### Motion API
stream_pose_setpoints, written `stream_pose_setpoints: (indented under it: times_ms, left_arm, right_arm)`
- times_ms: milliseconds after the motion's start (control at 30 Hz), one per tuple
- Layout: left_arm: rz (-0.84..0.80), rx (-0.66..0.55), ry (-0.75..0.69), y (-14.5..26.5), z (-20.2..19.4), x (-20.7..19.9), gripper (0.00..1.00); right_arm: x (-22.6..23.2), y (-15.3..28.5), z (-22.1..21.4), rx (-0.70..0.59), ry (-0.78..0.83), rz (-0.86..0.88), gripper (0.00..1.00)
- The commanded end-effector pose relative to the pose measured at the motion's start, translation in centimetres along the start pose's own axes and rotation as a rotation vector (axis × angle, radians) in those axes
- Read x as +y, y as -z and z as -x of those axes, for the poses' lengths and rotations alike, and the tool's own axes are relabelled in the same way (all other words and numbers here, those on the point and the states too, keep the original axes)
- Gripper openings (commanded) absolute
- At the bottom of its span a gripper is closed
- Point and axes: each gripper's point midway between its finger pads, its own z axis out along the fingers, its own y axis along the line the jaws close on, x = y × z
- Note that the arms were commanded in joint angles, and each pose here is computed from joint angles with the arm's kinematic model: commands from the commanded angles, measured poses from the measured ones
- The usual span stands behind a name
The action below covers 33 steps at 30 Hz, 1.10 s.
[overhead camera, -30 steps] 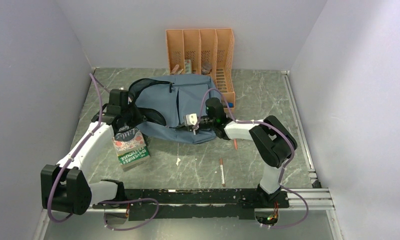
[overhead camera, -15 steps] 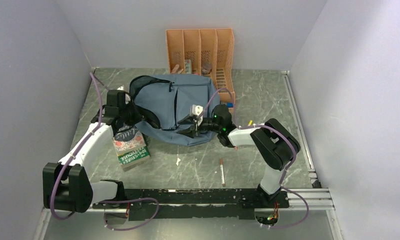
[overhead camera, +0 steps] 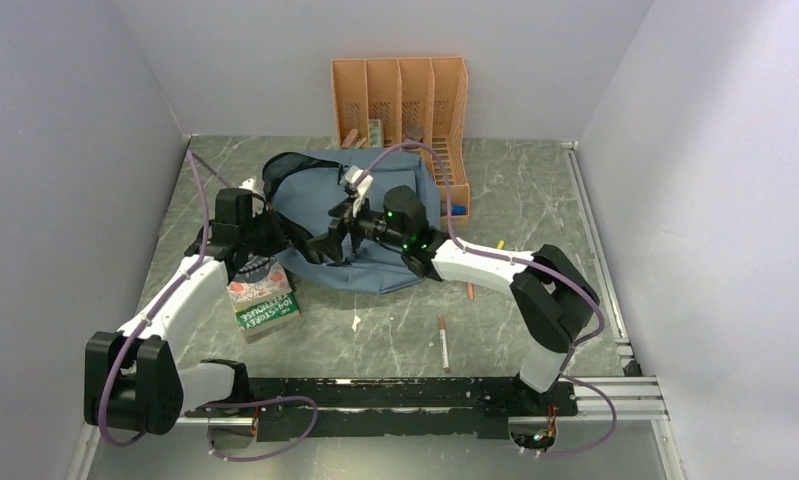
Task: Pack the student bag
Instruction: Unzip the student bag at the center of the board.
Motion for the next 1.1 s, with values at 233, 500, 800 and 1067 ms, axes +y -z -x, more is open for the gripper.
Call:
stream_pose_setpoints:
  times_ms: [233, 500, 800, 1067]
  left_arm:
    - [-0.064, -0.020, -0.020, 0.1, 0.2, -1.2, 0.05]
    - [-0.066, -0.017, -0.019, 0.0, 0.1, -1.2, 0.05]
    - [-0.068, -0.011, -0.015, 0.2, -0.2, -1.2, 0.05]
    - [-0.059, -0.008, -0.013, 0.2, -0.4, -1.0, 0.05]
  right_arm:
    - [-2.5, -1.9, -6.0, 0.214, 0.022, -0.181, 0.99]
    - [-2.4, -3.9, -5.6, 0.194, 0.067, -0.215, 0.76]
    - [-4.6, -6.0, -5.1, 0.197, 0.150, -0.311, 0.57]
    - [-4.9, -5.9, -5.1, 0.200, 0.195, -0.344, 0.27]
